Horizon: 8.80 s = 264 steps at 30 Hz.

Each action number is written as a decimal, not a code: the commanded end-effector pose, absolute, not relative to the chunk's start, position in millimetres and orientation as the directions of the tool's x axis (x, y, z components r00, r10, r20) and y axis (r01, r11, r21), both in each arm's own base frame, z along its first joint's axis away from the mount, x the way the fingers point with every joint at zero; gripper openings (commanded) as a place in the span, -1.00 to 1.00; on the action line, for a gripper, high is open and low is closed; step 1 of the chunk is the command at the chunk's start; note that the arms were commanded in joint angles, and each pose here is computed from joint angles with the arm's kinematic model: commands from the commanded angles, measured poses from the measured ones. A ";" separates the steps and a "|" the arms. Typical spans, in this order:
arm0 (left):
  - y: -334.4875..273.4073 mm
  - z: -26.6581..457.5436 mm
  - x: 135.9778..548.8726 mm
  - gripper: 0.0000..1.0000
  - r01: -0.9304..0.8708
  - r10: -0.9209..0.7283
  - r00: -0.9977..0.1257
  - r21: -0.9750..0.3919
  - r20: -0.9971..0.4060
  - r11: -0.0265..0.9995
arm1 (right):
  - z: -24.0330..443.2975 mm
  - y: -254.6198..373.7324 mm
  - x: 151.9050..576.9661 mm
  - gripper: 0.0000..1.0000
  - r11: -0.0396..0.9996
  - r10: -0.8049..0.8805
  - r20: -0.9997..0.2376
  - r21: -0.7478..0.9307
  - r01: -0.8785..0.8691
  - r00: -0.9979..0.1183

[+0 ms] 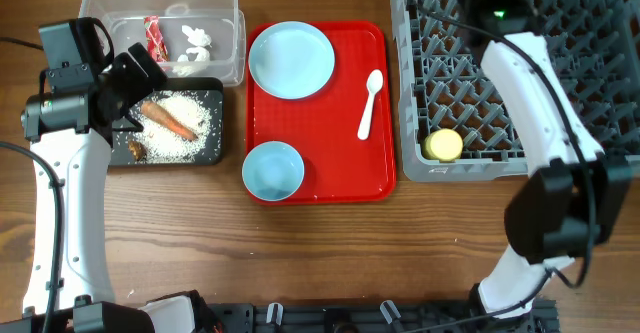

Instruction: Sort waste into correct bins and load items into the dishwasher rack

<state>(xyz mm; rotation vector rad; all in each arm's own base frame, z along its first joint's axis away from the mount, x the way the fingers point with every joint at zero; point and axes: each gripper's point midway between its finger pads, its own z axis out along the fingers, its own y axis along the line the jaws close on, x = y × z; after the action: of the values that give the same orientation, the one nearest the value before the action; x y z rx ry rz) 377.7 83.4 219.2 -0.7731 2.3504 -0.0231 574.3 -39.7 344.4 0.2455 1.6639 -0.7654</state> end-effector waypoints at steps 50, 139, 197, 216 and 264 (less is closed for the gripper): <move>87.3 221.2 378.1 1.00 -0.525 -0.527 -0.610 -0.196 -0.592 0.828 | 172.9 38.7 616.7 -0.92 0.842 -0.296 -0.822 -0.465 0.274 -0.486; 87.3 221.2 378.1 1.00 -0.525 -0.527 -0.610 -0.196 -0.592 0.828 | 210.9 7.7 607.2 -0.91 0.427 -0.407 -0.554 -0.818 0.385 -0.726; 87.3 221.2 378.1 1.00 -0.526 -0.528 -0.610 -0.197 -0.592 0.828 | 31.9 317.4 307.7 0.54 0.920 -0.281 0.019 0.290 -0.264 -0.959; 87.3 221.2 378.1 1.00 -0.525 -0.527 -0.610 -0.196 -0.592 0.828 | 330.4 21.3 394.0 -0.91 0.781 0.044 -0.814 -0.333 0.529 -0.579; 87.3 221.2 378.1 1.00 -0.526 -0.528 -0.610 -0.197 -0.592 0.828 | 137.9 147.9 426.8 0.10 0.788 -0.512 -0.217 -0.503 -0.354 -0.831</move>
<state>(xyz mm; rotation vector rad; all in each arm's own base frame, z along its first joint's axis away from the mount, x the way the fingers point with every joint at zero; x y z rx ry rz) 377.3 83.3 218.9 -0.7736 2.3522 -0.0228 407.6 134.1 103.7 -0.7365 2.7077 -0.7384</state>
